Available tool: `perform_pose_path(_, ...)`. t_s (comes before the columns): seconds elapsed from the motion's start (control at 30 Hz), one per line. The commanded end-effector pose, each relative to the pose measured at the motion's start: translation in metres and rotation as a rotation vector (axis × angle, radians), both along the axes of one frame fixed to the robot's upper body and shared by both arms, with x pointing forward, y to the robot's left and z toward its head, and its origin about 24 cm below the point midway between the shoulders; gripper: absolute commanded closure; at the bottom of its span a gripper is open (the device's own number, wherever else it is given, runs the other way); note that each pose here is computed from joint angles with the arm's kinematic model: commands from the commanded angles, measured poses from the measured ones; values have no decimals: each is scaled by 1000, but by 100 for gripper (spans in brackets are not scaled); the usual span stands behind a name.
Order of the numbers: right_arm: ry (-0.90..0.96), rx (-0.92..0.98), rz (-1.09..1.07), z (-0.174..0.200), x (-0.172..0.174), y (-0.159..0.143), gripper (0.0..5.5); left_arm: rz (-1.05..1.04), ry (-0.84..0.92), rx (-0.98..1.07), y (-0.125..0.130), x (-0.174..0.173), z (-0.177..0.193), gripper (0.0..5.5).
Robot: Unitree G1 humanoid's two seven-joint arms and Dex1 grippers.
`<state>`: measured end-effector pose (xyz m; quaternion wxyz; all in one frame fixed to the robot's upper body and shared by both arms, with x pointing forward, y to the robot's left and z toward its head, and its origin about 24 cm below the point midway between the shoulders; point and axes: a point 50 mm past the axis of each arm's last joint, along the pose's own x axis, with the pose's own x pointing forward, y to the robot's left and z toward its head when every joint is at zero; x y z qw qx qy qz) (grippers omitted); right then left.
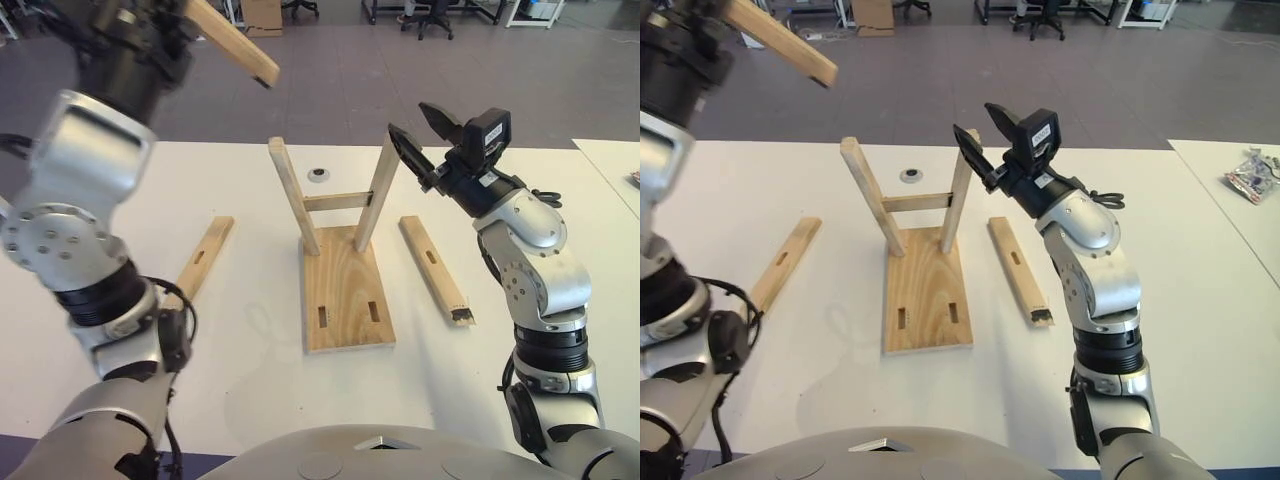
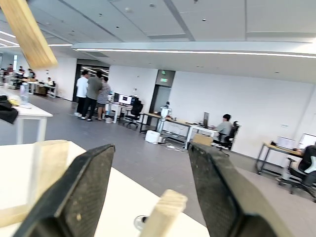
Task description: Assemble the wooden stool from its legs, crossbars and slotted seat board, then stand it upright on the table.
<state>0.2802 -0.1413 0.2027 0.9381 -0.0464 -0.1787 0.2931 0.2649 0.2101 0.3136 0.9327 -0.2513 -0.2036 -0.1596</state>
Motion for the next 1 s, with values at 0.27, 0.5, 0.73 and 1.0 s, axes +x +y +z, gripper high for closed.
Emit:
perform_pose_path(0.27,-8,34,-159,-4,3,-11,275,188,302,477,72,-7,-158,510)
perform_pose_path(0.5,-21,47,-208,-2,6,-15,275,193,303,507,81,-14,-198,510)
perform_pose_path(0.73,-55,63,-273,3,7,-21,275,171,341,515,74,-10,-221,510)
perform_pose_path(1.0,-64,66,-281,3,10,-21,275,175,366,526,75,-15,-229,510)
